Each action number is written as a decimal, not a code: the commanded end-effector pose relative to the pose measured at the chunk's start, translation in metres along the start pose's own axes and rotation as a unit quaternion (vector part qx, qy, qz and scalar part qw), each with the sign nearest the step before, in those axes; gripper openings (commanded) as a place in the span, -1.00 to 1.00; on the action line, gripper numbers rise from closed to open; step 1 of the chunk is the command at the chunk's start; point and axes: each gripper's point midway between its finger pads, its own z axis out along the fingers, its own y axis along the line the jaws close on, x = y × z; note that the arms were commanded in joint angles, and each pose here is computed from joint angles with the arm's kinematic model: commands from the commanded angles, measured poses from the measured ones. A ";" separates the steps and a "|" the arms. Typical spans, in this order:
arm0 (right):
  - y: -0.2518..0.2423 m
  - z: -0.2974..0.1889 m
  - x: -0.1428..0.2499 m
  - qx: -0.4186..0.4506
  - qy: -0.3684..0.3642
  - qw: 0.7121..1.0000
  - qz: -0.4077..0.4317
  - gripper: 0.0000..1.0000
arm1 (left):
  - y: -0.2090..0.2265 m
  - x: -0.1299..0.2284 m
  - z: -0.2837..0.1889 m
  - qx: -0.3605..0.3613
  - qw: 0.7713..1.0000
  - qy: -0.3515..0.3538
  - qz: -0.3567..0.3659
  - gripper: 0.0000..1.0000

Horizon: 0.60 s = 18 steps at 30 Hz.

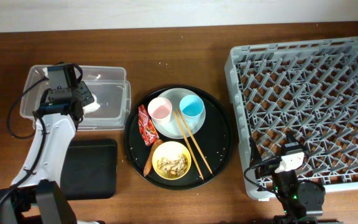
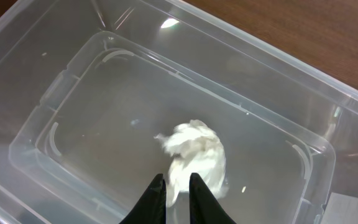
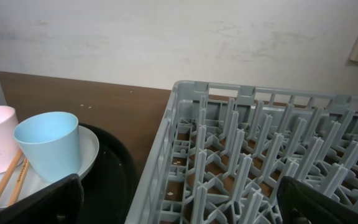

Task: Sort waste into correct bins and load items into the dishwasher rack
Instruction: 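Grasp the white tissue with the left gripper and drop it in the clear bin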

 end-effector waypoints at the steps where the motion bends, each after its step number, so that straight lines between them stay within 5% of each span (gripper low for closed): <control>1: -0.002 0.000 0.003 0.004 0.003 1.000 0.005 0.97 | -0.002 -0.006 0.000 0.007 1.000 -0.007 0.001 -0.28; 9: -0.002 0.000 0.003 0.004 0.003 1.000 0.005 0.97 | -0.064 0.007 -0.096 0.242 0.970 0.039 0.004 -0.15; 10: -0.002 0.000 0.003 0.004 0.003 1.000 0.005 0.97 | -0.066 0.010 -0.107 0.257 0.965 0.043 0.005 0.02; 11: -0.002 0.000 0.003 0.004 0.003 1.000 0.005 0.97 | -0.064 0.013 -0.115 0.258 0.965 0.047 0.005 0.99; 15: -0.002 0.000 0.003 0.004 0.003 1.000 0.005 0.97 | -0.061 0.036 -0.128 0.267 0.959 0.093 0.004 0.98; 18: -0.002 0.000 0.003 0.004 0.003 1.000 0.005 0.97 | -0.060 0.068 -0.134 0.263 0.952 0.158 0.007 0.28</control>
